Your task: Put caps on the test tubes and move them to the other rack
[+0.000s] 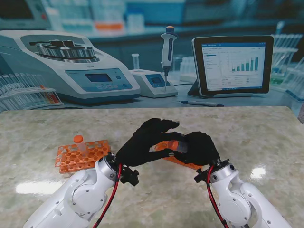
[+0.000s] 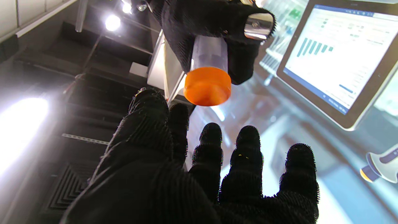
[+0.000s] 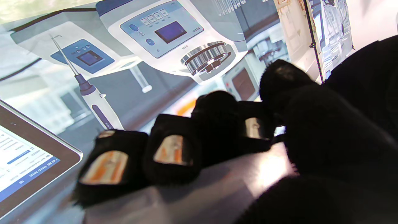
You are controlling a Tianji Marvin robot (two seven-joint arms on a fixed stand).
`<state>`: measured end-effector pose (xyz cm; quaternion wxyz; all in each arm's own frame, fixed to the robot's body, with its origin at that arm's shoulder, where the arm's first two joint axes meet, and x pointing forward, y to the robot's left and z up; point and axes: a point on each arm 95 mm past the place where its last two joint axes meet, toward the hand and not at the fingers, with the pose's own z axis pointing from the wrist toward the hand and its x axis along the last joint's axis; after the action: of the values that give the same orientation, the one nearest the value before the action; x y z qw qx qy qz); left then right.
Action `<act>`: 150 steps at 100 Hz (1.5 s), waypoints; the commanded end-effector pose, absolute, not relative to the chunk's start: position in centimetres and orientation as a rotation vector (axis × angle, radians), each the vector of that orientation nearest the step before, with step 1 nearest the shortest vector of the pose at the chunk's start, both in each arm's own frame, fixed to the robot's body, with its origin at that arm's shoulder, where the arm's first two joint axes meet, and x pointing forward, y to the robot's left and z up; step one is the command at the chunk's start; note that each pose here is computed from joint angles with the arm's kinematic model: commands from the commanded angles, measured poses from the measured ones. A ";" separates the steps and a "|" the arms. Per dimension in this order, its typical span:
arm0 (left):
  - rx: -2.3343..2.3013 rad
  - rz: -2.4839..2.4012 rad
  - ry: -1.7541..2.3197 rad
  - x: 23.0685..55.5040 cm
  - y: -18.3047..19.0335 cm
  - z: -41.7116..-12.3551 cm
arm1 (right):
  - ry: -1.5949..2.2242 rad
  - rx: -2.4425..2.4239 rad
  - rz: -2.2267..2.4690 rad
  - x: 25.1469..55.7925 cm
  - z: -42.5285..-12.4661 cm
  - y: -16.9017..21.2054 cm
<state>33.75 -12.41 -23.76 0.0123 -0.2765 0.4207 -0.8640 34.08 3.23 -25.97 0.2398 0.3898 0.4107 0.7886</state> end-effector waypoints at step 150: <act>-0.979 -2.576 1.299 35.5 -12.7 -25.3 | 1.127 1.066 2.164 33.7 -26.0 3.5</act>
<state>35.46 -12.44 -25.50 0.0500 -0.3216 0.4277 -0.8433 33.93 3.27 -25.84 0.2412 0.3869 0.4106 0.7896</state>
